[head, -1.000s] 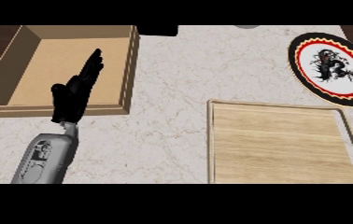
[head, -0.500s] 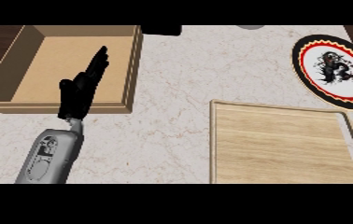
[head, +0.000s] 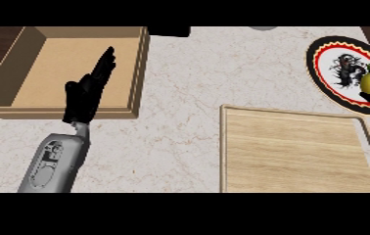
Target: Pick the lemon from the tray and place it in the plate
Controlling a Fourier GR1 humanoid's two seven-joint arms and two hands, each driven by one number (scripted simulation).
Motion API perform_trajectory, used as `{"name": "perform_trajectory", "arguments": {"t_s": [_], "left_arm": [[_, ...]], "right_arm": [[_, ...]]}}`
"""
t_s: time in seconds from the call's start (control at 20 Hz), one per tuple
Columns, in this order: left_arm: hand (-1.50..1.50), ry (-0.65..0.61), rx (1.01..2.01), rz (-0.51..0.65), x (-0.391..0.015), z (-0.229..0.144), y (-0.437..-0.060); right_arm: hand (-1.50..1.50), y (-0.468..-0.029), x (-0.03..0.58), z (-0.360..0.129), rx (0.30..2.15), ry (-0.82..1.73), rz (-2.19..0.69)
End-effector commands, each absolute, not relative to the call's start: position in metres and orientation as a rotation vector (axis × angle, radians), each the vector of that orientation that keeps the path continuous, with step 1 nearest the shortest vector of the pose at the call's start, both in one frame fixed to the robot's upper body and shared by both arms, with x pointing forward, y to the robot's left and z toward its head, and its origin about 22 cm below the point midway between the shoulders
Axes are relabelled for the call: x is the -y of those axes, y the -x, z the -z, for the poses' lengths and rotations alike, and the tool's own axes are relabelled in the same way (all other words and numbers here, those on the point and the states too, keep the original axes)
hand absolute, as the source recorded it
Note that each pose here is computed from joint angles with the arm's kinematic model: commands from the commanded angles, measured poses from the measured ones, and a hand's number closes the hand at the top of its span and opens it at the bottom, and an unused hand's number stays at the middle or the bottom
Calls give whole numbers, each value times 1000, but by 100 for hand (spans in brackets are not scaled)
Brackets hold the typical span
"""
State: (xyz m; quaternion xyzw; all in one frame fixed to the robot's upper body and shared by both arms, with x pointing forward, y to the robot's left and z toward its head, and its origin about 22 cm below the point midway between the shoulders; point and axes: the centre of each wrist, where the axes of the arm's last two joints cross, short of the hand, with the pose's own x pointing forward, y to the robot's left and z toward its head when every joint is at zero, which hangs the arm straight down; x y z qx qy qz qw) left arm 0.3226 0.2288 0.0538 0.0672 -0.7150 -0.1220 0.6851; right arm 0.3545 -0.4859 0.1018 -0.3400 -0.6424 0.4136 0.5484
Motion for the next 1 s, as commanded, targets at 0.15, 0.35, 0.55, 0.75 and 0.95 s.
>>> {"name": "perform_trajectory", "arguments": {"t_s": [0.15, 0.35, 0.55, 0.75, 0.95], "left_arm": [[0, -136, 1606, 280, -223, -50, -328], [0, -147, 1605, 295, -224, -50, -323], [0, -167, 1601, 263, -234, -59, -322], [0, -169, 1588, 293, -234, -45, -314], [0, -176, 1587, 262, -246, -52, -318]], "right_arm": [[-150, -374, 446, -66, 1415, 666, -884], [-150, -365, 453, -58, 1451, 644, -878], [-150, -369, 445, -53, 1559, 476, -727], [-150, -358, 472, -70, 1682, 425, -485], [-150, -347, 502, -102, 1707, 417, -283]]}}
